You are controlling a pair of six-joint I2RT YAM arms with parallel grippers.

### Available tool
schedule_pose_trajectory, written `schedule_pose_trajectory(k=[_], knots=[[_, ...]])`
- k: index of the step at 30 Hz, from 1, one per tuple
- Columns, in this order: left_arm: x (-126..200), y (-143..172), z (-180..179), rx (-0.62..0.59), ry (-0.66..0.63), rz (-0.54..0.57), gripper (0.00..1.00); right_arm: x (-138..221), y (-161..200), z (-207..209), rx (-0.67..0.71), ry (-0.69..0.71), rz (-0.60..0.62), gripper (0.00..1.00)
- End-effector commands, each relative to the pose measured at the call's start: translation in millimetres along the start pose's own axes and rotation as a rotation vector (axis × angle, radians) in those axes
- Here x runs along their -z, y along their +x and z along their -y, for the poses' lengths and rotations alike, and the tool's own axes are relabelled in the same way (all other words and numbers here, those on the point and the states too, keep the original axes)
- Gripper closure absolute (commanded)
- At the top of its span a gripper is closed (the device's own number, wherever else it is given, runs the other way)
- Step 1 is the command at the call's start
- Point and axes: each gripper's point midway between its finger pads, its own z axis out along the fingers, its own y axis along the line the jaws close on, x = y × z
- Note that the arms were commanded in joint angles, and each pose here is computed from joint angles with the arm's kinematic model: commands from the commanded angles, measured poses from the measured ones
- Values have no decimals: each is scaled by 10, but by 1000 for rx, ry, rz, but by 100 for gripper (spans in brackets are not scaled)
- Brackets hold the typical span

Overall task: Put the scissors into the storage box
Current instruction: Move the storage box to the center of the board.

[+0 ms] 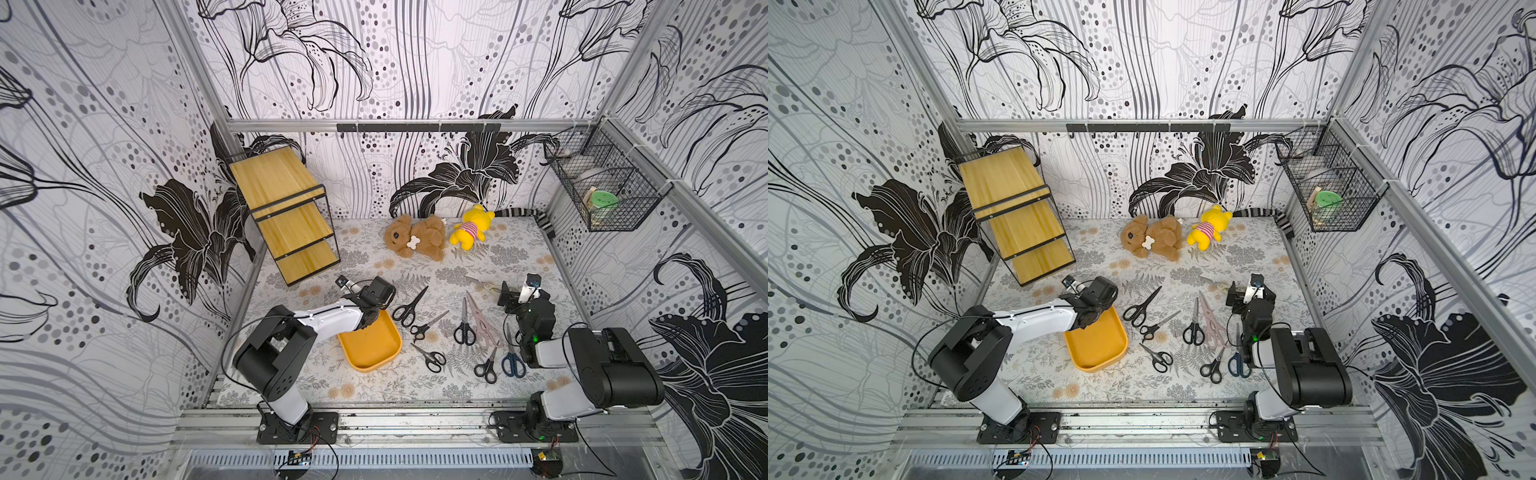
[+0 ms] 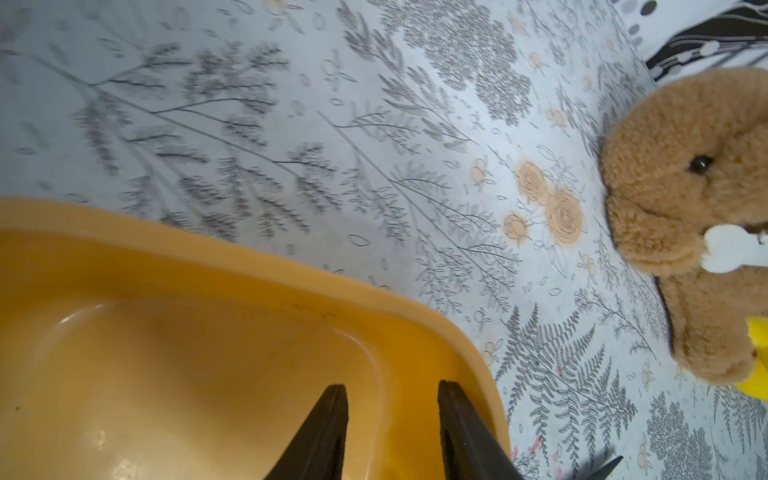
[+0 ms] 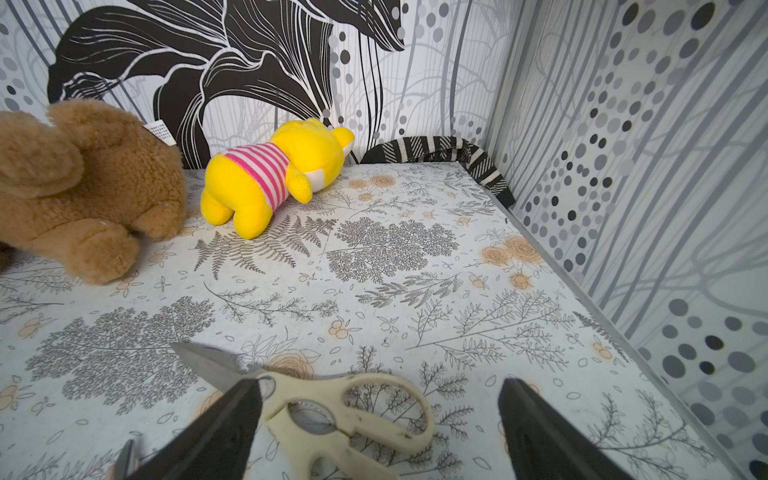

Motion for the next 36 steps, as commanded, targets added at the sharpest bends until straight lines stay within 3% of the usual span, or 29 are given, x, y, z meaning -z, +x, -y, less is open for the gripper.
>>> schedule_pose_trajectory(k=[1, 7, 15, 19, 23, 29, 32, 36], knots=[[-59, 58, 367, -92, 106, -16, 56, -6, -20, 22, 11, 6, 6, 5], [-89, 131, 669, -120, 173, -66, 51, -6, -18, 19, 12, 6, 5, 5], [248, -40, 898, -165, 255, -83, 10, 1, -19, 20, 11, 5, 7, 3], [454, -291, 889, -207, 269, -45, 6, -119, -112, -14, 33, 6, -84, 0], [625, -617, 813, -208, 298, 0, 4, -260, -242, -135, 46, 14, -299, 9], [674, -1030, 523, -211, 335, 23, 4, -21, -229, -1012, 78, -126, -512, 15], [602, -1107, 290, -188, 357, -12, 4, 147, -174, -1380, 85, -142, -637, 17], [496, -1108, 18, -198, 347, -61, 4, 348, -194, -1884, 104, -221, -712, 22]])
